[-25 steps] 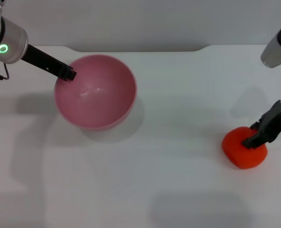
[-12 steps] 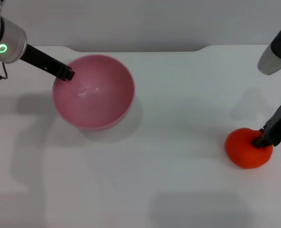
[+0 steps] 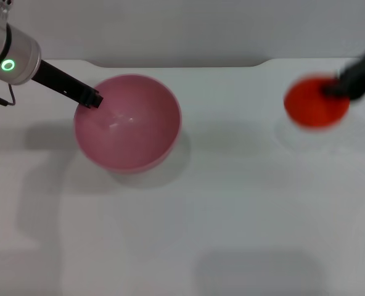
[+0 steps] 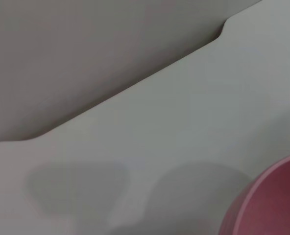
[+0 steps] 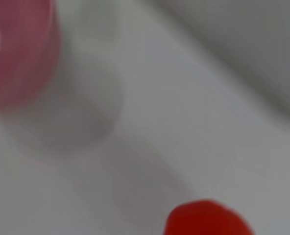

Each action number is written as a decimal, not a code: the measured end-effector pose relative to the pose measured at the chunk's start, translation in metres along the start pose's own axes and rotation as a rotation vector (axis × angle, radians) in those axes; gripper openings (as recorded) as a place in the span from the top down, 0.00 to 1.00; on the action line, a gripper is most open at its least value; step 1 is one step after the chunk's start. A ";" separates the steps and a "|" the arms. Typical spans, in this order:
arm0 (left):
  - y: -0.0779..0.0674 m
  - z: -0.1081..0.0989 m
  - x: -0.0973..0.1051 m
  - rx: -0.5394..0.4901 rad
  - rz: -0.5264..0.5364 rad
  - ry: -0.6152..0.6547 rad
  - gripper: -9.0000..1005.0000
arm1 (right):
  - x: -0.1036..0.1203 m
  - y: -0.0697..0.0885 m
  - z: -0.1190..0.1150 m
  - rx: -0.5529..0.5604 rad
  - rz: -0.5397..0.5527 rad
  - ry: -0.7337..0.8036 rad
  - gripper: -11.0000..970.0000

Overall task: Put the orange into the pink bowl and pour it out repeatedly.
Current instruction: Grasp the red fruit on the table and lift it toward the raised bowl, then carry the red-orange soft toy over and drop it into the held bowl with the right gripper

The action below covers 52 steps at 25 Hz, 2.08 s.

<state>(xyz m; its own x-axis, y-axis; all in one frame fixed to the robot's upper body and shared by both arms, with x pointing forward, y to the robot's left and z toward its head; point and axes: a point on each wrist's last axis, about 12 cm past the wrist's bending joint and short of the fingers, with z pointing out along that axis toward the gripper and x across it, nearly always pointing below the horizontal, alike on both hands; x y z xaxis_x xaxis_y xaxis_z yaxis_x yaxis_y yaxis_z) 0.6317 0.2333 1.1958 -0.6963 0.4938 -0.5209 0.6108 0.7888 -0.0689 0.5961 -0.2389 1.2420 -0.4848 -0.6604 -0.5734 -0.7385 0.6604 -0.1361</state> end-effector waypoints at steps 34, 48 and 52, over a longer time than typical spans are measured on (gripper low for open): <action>-0.032 0.007 -0.032 0.074 0.096 -0.079 0.96 | -0.059 0.058 0.010 -0.348 -0.032 -0.560 0.91; -0.030 0.008 -0.028 0.074 0.087 -0.075 0.96 | -0.059 0.056 0.011 -0.339 -0.021 -0.566 0.87; -0.030 0.008 -0.029 0.074 0.088 -0.076 0.96 | -0.058 0.056 0.011 -0.338 -0.018 -0.568 0.75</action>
<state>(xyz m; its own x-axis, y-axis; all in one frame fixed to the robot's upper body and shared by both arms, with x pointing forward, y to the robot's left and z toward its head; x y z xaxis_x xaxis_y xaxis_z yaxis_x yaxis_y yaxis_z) 0.6363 0.1931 1.2063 -0.6103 0.5283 -0.5903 0.6960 0.7134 -0.0811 0.5883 -0.1597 1.2592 -0.2166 -0.3183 -0.9229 -0.8956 0.4410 0.0581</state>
